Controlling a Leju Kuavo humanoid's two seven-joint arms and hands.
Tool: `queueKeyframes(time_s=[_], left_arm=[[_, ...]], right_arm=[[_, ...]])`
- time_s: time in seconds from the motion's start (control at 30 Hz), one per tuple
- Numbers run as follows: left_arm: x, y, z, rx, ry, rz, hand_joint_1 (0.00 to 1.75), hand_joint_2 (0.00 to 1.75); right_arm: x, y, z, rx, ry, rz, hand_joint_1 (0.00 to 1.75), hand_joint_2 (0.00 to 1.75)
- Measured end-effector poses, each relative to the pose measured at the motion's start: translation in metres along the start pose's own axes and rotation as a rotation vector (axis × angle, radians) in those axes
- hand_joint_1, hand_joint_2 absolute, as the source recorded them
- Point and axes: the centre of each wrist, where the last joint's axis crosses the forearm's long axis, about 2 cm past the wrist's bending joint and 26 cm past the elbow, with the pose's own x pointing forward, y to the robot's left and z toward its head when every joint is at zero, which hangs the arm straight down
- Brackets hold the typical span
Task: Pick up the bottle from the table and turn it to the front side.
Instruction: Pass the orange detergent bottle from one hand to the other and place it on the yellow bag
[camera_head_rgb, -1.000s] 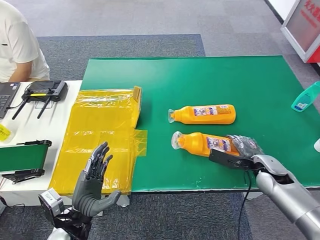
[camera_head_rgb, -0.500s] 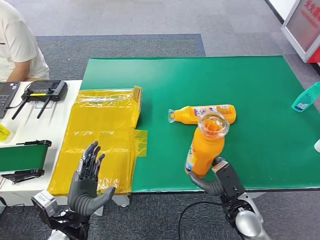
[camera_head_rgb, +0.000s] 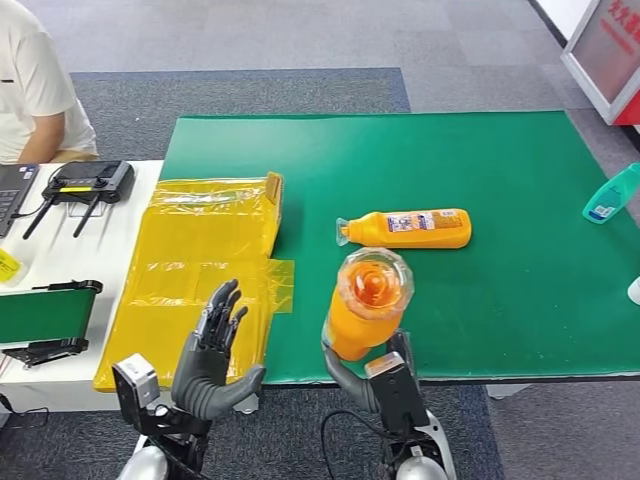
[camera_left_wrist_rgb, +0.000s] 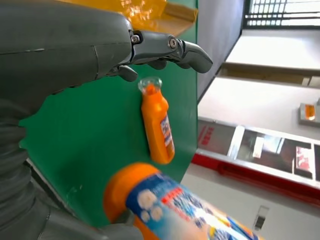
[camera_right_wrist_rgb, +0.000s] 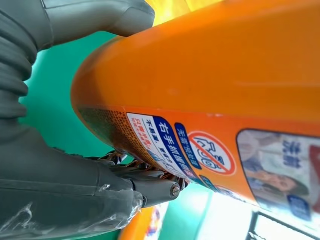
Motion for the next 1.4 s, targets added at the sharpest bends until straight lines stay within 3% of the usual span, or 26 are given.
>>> queueKeyframes(time_s=[0.2,0.43,0.6,0.8,1.13,1.17,1.23,1.3,1.37,1.4], left_arm=[[-0.001,-0.021,-0.013,-0.126,-0.005,-0.029,0.0,1.75],[0.002,-0.03,-0.025,-0.211,-0.025,-0.092,0.0,1.75],[0.004,-0.03,-0.028,-0.235,-0.037,-0.176,0.0,1.75],[0.011,-0.023,-0.038,-0.21,-0.073,-0.478,0.0,1.75],[0.014,-0.021,-0.04,-0.238,-0.079,-0.549,0.0,1.75],[0.014,-0.021,-0.04,-0.247,-0.076,-0.546,0.05,1.75],[0.014,-0.022,-0.04,-0.265,-0.069,-0.531,0.91,1.75],[0.014,-0.024,-0.039,-0.28,-0.065,-0.513,1.62,1.75],[0.013,-0.026,-0.038,-0.294,-0.062,-0.49,1.52,1.75],[0.013,-0.026,-0.038,-0.299,-0.062,-0.477,1.29,1.75]], right_arm=[[-0.003,0.027,0.01,0.078,-0.001,-0.013,1.75,1.75],[-0.009,0.038,0.013,0.154,-0.007,0.007,1.75,1.75],[-0.012,0.04,0.017,0.179,0.0,0.02,1.75,1.75],[-0.02,0.043,0.026,0.2,0.066,0.014,1.75,1.75],[-0.024,0.045,0.032,0.218,0.091,0.013,1.75,1.75],[-0.024,0.045,0.032,0.217,0.09,0.013,1.75,1.75],[-0.024,0.045,0.032,0.213,0.086,0.015,1.75,1.75],[-0.023,0.044,0.032,0.206,0.081,0.015,1.75,1.75],[-0.022,0.043,0.032,0.198,0.073,0.016,1.75,1.75],[-0.021,0.043,0.031,0.193,0.069,0.017,1.75,1.75]])
